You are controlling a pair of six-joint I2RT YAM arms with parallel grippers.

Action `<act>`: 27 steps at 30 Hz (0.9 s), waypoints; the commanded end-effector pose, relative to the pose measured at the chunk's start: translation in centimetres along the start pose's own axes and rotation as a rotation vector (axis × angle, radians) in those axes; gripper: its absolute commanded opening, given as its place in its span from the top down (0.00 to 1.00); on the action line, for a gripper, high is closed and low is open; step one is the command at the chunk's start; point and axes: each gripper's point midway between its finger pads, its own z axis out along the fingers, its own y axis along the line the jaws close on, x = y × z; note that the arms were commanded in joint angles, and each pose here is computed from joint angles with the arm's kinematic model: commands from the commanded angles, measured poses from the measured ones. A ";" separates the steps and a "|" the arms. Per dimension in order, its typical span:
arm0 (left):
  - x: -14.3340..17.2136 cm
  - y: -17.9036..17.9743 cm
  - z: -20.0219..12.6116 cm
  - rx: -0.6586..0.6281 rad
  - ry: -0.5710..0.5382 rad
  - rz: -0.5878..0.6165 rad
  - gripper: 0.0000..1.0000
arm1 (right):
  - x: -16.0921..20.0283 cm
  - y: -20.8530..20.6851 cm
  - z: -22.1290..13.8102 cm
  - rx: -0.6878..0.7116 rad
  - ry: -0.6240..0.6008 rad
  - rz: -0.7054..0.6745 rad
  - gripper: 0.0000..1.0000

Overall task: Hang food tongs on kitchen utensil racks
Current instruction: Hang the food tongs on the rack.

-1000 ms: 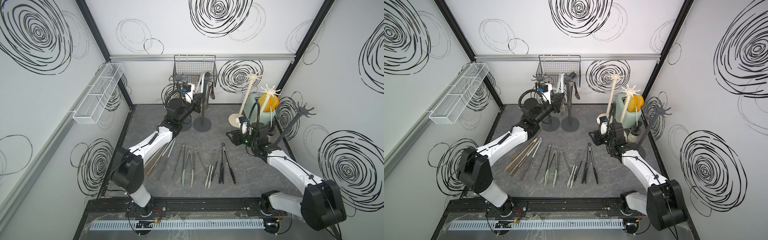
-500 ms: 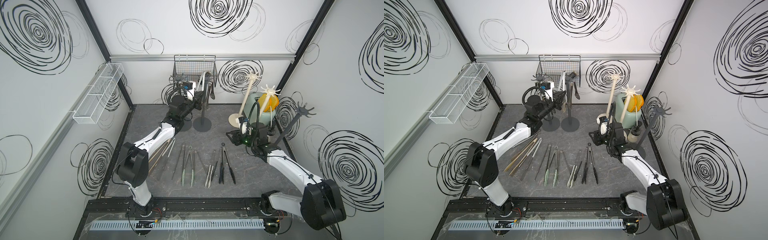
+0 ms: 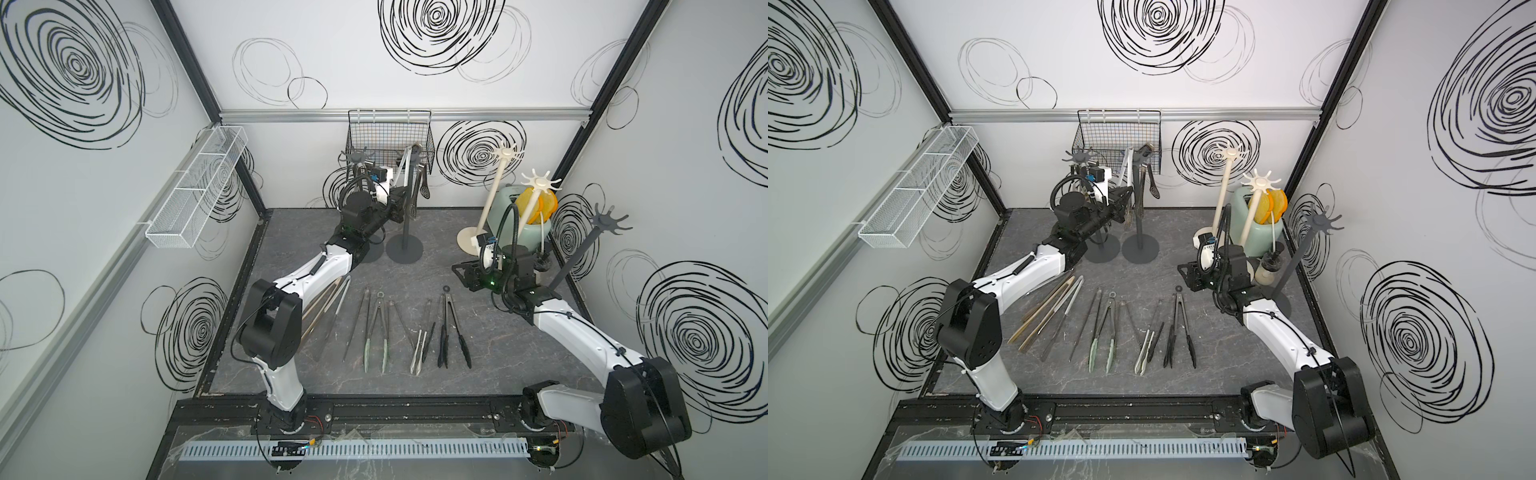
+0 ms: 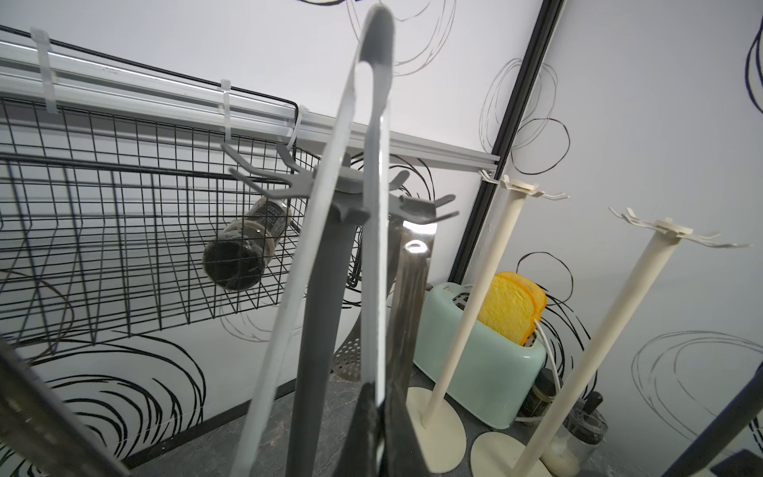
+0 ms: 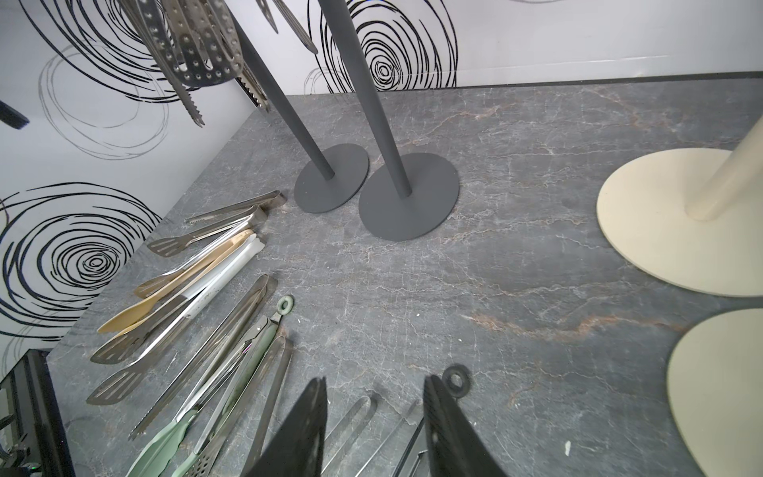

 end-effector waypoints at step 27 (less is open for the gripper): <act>6.1 1.1 -0.3 0.012 0.063 -0.026 1.00 | 0.4 -0.2 -0.1 0.005 0.013 -0.008 0.58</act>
